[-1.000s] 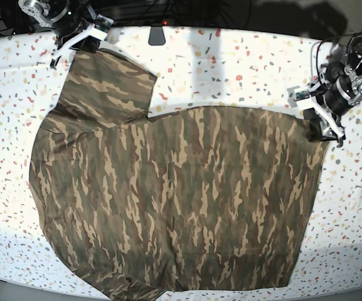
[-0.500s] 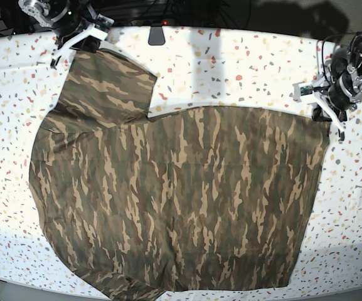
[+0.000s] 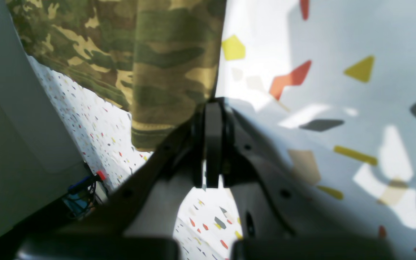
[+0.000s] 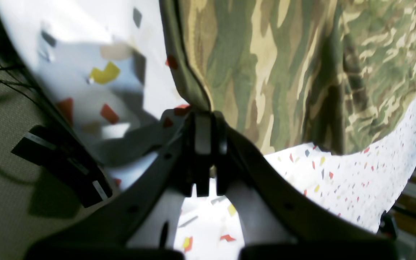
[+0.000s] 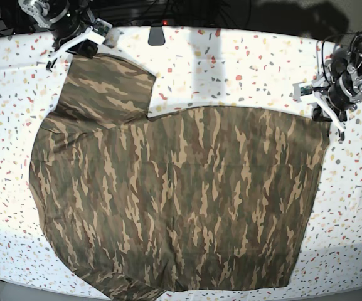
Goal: Fold the T-shirt properly
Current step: 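Reposition the left gripper onto the shirt's shoulder corner and grasp it, then lift the collar edge with both grippers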
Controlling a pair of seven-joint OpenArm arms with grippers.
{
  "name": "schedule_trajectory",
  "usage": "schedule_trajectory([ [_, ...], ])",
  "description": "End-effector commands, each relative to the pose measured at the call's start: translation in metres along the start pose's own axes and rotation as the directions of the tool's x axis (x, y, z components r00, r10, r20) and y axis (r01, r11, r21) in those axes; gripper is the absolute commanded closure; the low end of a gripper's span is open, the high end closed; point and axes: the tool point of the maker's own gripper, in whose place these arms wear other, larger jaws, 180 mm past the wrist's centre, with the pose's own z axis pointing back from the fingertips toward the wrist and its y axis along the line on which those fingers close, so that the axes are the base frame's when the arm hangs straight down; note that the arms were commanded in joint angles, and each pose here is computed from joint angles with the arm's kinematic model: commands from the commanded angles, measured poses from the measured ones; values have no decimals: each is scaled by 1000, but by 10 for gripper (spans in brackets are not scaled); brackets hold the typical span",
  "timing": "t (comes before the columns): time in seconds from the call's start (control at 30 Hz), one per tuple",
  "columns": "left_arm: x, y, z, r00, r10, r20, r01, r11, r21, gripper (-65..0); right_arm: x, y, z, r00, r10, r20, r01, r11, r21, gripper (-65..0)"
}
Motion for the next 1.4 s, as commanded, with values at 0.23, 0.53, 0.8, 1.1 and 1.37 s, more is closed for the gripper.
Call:
schedule_trajectory([
  [0.23,-12,10,3,999,-18,-35,18,1000,16,0,2,-24,-2,1000,-13,3,13,997,-81,0],
  [0.53,-11,27,5,999,-8,-44,13,994,105,0,12,-47,-10,997,-73,40,77,990,-121,0],
  [0.8,-3,52,11,999,-2,-42,10,978,210,0,27,-57,-4,994,-71,81,82,986,-143,0],
  [1.1,-1,54,12,999,-4,-36,11,976,216,0,35,-84,-8,990,-99,96,116,974,-197,0],
  [1.37,-1,54,12,999,-3,-36,11,976,216,0,40,-106,-12,987,-109,115,134,962,-240,0],
])
